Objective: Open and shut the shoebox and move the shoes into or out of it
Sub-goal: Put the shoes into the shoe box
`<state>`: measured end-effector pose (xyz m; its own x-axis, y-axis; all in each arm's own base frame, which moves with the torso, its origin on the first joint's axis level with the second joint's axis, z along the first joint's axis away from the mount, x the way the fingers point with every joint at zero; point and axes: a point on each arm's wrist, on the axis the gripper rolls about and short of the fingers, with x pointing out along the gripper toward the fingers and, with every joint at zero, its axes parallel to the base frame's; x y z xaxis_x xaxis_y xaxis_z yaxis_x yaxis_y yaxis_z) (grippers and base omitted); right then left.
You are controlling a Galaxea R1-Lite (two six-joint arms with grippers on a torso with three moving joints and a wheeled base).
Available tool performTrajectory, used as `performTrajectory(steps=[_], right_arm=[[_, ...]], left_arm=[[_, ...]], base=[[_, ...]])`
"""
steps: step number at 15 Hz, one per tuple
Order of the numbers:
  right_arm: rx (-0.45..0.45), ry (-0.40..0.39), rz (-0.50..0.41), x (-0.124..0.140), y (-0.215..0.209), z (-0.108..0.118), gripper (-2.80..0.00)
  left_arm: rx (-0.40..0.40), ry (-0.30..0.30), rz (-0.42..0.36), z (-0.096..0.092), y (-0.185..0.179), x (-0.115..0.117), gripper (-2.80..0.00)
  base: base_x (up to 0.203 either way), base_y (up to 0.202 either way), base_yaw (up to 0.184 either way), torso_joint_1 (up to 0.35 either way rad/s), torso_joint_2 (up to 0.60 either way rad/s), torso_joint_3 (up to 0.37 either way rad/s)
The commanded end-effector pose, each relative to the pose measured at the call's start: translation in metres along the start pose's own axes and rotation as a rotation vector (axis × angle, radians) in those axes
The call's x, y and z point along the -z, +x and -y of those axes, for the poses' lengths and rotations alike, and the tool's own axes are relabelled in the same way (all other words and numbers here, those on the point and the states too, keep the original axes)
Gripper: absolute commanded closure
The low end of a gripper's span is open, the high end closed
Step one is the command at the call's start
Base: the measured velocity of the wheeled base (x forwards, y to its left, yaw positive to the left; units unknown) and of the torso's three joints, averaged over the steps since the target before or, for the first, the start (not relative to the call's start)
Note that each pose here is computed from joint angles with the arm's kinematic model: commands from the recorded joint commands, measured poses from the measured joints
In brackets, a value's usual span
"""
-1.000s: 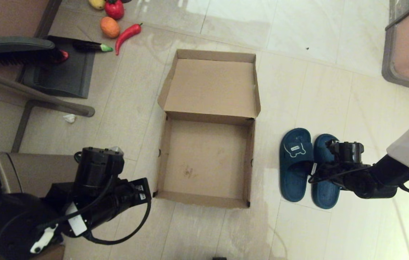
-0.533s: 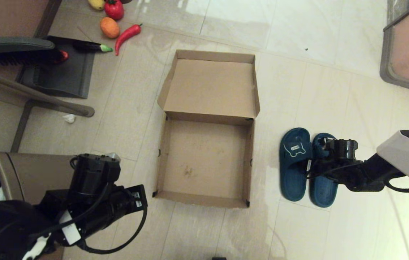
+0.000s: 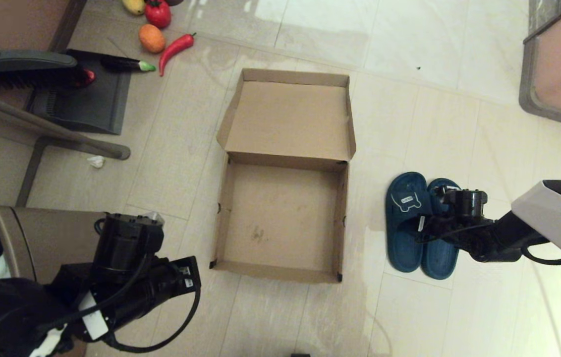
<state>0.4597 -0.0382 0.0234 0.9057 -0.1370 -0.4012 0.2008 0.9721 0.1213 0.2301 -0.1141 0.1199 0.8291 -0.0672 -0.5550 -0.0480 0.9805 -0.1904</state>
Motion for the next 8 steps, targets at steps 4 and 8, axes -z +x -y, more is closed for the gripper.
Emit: performTrajectory(steps=[4, 8], right_arm=[[0.008, 0.001, -0.052, 0.006, -0.019, 0.000, 0.00], [0.008, 0.000, -0.057, 0.004, -0.033, 0.001, 0.00]], left_arm=[[0.002, -0.005, 0.010, 0.000, -0.003, -0.001, 0.00], [0.004, -0.004, 0.010, -0.002, -0.006, 0.000, 0.00]], base=[[0.000, 0.000, 0.000, 0.000, 0.00, 0.000], [0.000, 0.000, 0.000, 0.000, 0.00, 0.000]])
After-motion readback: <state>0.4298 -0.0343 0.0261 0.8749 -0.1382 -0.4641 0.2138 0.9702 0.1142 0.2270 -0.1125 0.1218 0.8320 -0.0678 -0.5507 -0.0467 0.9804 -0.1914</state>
